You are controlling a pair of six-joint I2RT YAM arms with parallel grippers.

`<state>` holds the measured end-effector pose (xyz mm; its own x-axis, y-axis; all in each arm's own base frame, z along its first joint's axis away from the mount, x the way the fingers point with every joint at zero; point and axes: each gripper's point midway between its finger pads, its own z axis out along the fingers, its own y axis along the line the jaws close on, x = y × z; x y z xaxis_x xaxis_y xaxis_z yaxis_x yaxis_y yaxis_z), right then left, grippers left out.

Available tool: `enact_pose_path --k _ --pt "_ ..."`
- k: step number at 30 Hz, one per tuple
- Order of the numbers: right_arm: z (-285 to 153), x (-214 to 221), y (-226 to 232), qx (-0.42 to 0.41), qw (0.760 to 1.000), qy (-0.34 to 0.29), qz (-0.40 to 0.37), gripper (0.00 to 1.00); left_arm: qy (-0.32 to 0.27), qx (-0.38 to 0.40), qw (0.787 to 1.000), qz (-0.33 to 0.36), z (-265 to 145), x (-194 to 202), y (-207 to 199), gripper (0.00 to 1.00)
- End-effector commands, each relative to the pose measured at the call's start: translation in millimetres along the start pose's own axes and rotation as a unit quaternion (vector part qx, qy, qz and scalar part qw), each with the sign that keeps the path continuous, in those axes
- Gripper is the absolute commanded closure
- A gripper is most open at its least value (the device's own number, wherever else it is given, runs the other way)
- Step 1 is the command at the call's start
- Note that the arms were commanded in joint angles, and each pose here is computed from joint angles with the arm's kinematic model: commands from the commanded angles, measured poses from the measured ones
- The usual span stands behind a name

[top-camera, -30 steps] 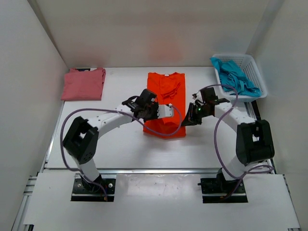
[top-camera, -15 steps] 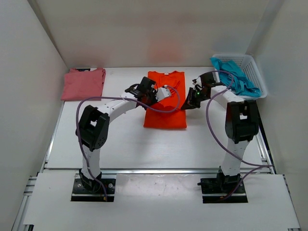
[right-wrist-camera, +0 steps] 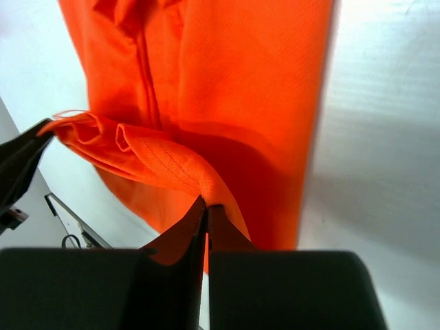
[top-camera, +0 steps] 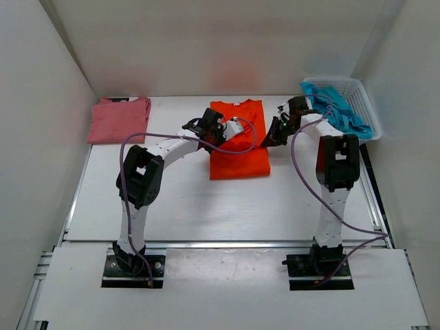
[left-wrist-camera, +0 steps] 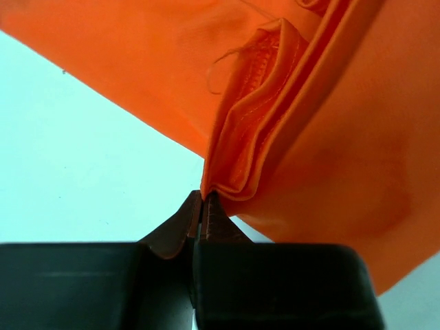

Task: Fold and stack the t-shirts
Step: Fold the folded rectangular tshirt in 1/3 of the way

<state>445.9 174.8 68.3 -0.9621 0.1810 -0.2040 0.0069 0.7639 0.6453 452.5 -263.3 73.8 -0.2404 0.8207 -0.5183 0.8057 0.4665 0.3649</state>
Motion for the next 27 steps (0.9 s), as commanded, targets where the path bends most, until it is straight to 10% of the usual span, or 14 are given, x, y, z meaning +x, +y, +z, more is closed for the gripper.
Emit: enact_pose_path --k 1,10,17,22,27 --pt "3.4 -13.5 2.5 -0.01 1.0 -0.005 0.0 1.0 -0.039 -0.044 0.998 -0.031 -7.1 -22.7 30.9 1.0" --pt "-0.5 -40.5 -0.6 -0.019 0.999 -0.029 0.0 0.72 -0.039 -0.045 0.997 -0.049 5.1 -16.4 29.2 0.89" --pt "-25.2 -63.3 -5.4 -0.006 0.998 -0.068 -0.008 0.61 -0.027 -0.132 0.986 -0.095 -2.6 -6.3 72.7 0.27" --pt "-47.6 -42.1 15.4 -0.012 0.997 -0.07 -0.029 0.66 -0.025 -0.141 0.988 -0.055 -31.8 -20.8 99.8 0.22" --pt "-42.2 16.3 13.8 0.014 0.998 -0.031 -0.044 0.54 -0.022 -0.009 0.997 0.077 -53.5 -8.0 23.4 0.22"
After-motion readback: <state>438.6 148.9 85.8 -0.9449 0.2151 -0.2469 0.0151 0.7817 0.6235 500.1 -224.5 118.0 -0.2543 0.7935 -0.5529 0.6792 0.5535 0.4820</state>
